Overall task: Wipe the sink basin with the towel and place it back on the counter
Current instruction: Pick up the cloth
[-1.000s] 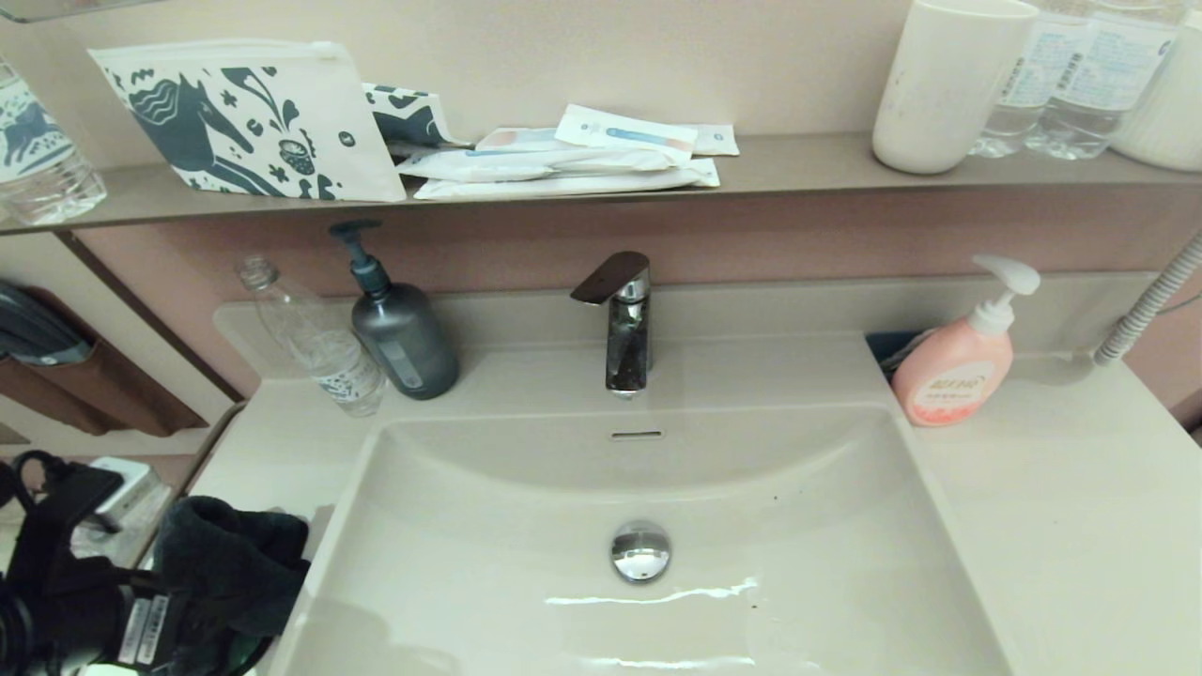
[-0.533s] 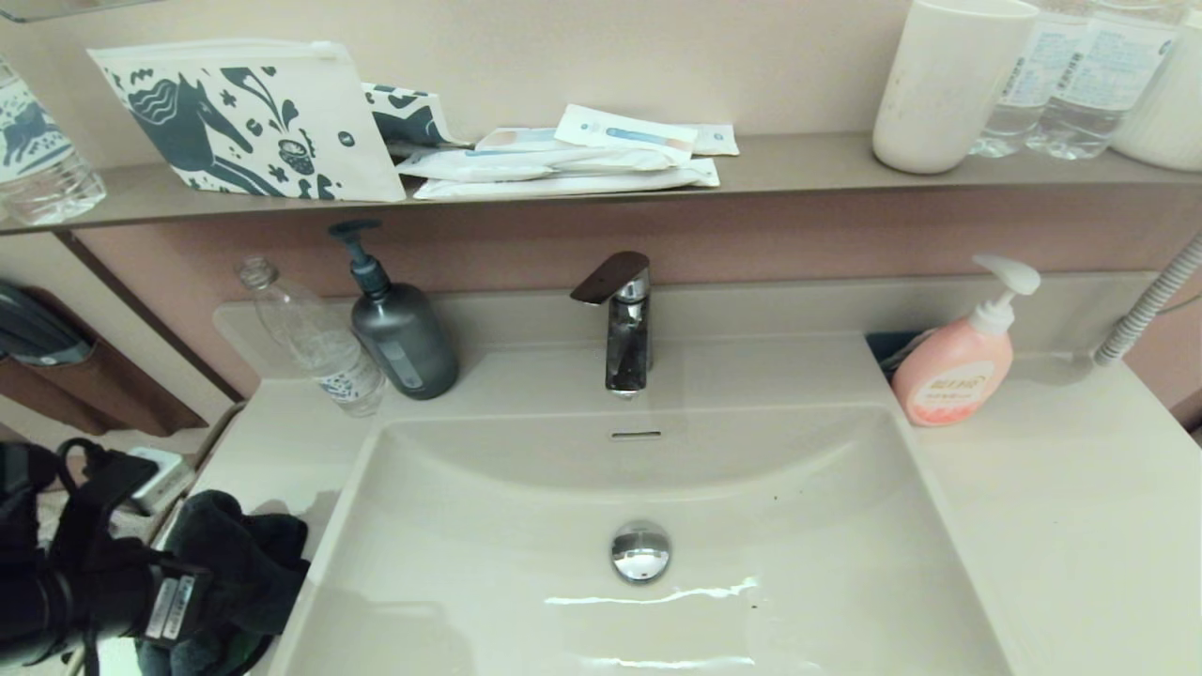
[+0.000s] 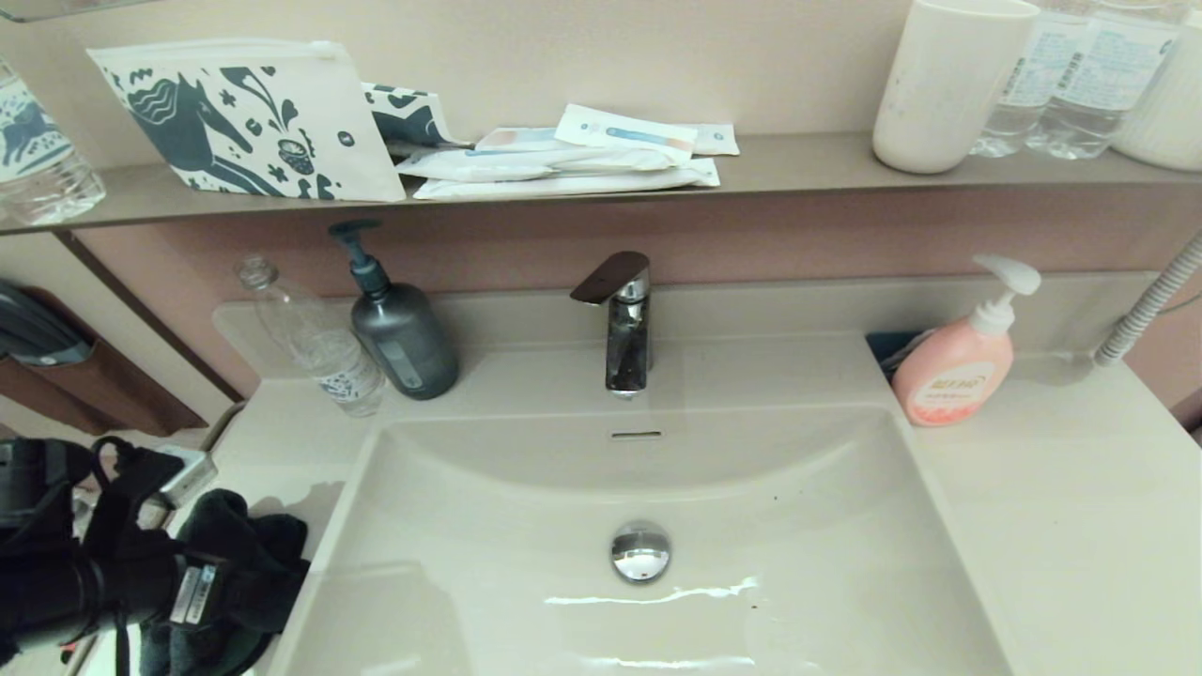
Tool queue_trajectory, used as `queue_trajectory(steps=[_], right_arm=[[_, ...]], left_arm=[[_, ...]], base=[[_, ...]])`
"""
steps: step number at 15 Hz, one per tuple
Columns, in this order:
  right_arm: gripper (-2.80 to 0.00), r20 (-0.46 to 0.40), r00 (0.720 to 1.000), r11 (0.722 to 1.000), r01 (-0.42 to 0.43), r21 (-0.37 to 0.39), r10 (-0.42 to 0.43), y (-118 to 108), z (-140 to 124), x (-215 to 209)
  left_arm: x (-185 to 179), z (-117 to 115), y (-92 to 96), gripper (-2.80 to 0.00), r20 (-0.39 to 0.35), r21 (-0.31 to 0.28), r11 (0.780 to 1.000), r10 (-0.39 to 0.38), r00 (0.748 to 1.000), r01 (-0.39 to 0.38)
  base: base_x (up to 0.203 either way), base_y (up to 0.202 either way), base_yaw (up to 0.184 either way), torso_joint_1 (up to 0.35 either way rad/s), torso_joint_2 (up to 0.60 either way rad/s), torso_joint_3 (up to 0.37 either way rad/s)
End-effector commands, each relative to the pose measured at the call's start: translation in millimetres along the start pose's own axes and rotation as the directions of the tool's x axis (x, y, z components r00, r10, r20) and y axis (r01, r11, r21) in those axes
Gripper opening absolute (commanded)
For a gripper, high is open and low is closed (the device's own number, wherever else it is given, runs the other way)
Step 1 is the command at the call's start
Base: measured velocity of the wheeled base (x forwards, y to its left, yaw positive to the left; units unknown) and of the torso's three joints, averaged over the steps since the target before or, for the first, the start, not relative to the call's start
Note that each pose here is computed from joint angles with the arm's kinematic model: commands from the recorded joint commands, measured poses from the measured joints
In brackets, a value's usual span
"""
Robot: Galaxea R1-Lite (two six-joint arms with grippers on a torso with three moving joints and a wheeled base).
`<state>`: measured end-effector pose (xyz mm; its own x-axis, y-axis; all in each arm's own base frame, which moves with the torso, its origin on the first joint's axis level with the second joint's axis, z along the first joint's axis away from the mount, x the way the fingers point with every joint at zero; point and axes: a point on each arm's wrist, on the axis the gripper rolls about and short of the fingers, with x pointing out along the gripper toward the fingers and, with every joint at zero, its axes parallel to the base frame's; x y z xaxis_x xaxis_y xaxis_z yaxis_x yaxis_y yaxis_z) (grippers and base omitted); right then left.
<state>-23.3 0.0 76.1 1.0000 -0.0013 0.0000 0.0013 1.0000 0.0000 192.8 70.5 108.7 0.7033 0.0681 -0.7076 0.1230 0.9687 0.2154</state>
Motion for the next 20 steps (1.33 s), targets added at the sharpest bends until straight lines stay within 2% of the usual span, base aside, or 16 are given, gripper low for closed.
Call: queue_trajectory(steps=[1, 2, 8, 14, 17, 20], right_arm=[[-2.8, -0.002, 1.0, 1.0, 0.0, 0.0, 0.0, 0.0, 0.0, 0.1], [-2.8, -0.002, 1.0, 1.0, 0.0, 0.0, 0.0, 0.0, 0.0, 0.1], [-2.8, -0.002, 1.0, 1.0, 0.0, 0.0, 0.0, 0.0, 0.0, 0.1], [-2.8, -0.002, 1.0, 1.0, 0.0, 0.0, 0.0, 0.0, 0.0, 0.1], [-2.8, -0.001, 1.0, 1.0, 0.0, 0.0, 0.0, 0.0, 0.1, 0.1], [-2.8, -0.002, 1.0, 1.0, -0.001, 0.0, 0.001, 0.0, 0.0, 0.1]], left_arm=[[6.2, -1.6, 0.8, 0.0, -0.01, 0.002, 1.0, -0.005, 1.0, 0.005], [6.2, -1.5, 0.8, -2.8, -0.009, 0.006, 1.0, -0.005, 1.0, 0.005], [3.5, -1.9, 0.3, -2.8, 0.001, 0.031, 1.0, 0.003, 1.0, -0.003], [-19.4, 1.1, 8.3, -2.8, 0.065, 0.014, 0.997, 0.081, 0.995, -0.082], [-45.1, 4.6, 6.3, -2.8, 0.115, 0.014, 0.992, 0.126, 0.985, -0.129], [-92.2, 5.4, -6.1, -2.8, 0.107, 0.012, 0.99, 0.137, 0.985, -0.139]], base=[[0.0, 0.0, 0.0, 0.0, 0.0, 0.0], [0.0, 0.0, 0.0, 0.0, 0.0, 0.0], [0.0, 0.0, 0.0, 0.0, 0.0, 0.0], [0.0, 0.0, 0.0, 0.0, 0.0, 0.0], [0.0, 0.0, 0.0, 0.0, 0.0, 0.0], [0.0, 0.0, 0.0, 0.0, 0.0, 0.0]])
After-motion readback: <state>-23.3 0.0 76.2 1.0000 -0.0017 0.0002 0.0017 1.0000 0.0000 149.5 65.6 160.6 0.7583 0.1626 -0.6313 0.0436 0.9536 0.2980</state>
